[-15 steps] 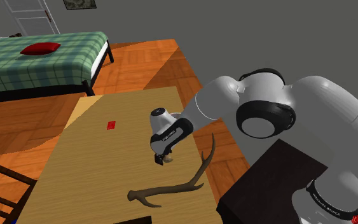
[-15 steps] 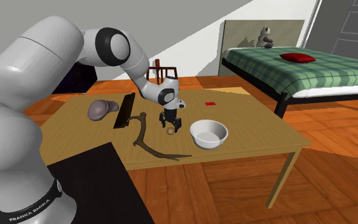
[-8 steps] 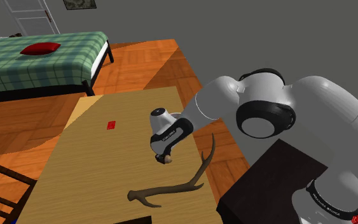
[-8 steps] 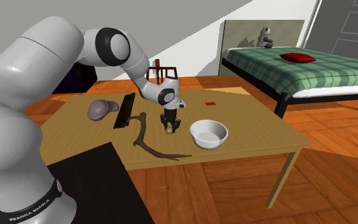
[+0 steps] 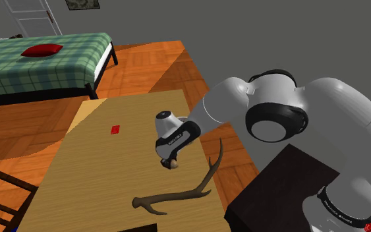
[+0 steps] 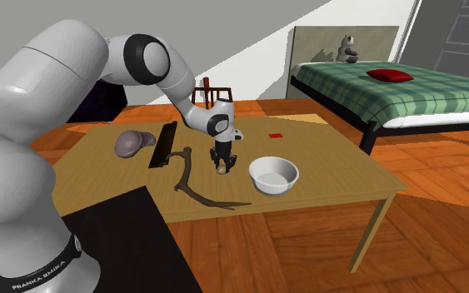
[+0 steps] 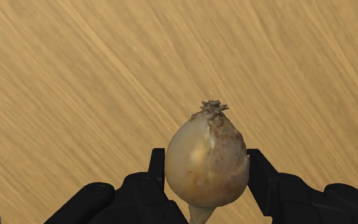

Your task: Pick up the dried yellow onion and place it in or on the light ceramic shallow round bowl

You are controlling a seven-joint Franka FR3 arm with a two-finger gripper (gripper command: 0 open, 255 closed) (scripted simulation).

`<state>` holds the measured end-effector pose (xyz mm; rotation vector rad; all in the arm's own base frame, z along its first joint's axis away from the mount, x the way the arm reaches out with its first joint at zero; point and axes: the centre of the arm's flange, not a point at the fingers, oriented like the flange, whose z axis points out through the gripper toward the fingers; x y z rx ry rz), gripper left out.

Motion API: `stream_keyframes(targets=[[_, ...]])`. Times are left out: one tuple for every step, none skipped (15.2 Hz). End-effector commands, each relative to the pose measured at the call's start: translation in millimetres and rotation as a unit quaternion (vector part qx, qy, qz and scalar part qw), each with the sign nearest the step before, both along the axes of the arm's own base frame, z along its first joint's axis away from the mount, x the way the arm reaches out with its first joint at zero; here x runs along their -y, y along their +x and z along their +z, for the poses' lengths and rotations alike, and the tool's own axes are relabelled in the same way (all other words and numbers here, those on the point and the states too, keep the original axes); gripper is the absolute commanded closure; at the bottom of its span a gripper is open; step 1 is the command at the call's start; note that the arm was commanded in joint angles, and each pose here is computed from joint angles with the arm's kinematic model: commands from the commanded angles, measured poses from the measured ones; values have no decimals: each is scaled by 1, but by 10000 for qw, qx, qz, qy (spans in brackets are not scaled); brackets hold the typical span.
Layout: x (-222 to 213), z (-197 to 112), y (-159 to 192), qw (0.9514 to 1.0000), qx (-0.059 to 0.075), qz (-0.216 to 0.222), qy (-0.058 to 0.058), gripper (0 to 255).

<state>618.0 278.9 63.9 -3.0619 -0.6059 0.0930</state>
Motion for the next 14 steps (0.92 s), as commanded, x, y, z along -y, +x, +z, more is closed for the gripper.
stream_keyframes(targets=[[0, 10, 0, 10000, 1, 0, 1, 255], [0, 15, 0, 10000, 1, 0, 1, 255], [0, 20, 0, 10000, 1, 0, 1, 255], [0, 25, 0, 10000, 1, 0, 1, 255], [0, 31, 0, 10000, 1, 0, 1, 255], [0, 36, 0, 10000, 1, 0, 1, 255], [0, 41, 0, 10000, 1, 0, 1, 255], [0, 47, 0, 10000, 1, 0, 1, 255], [0, 52, 0, 10000, 1, 0, 1, 255], [0, 57, 0, 10000, 1, 0, 1, 255], [0, 62, 0, 10000, 1, 0, 1, 255], [0, 68, 0, 10000, 1, 0, 1, 255], [0, 73, 0, 10000, 1, 0, 1, 255], [0, 78, 0, 10000, 1, 0, 1, 255]])
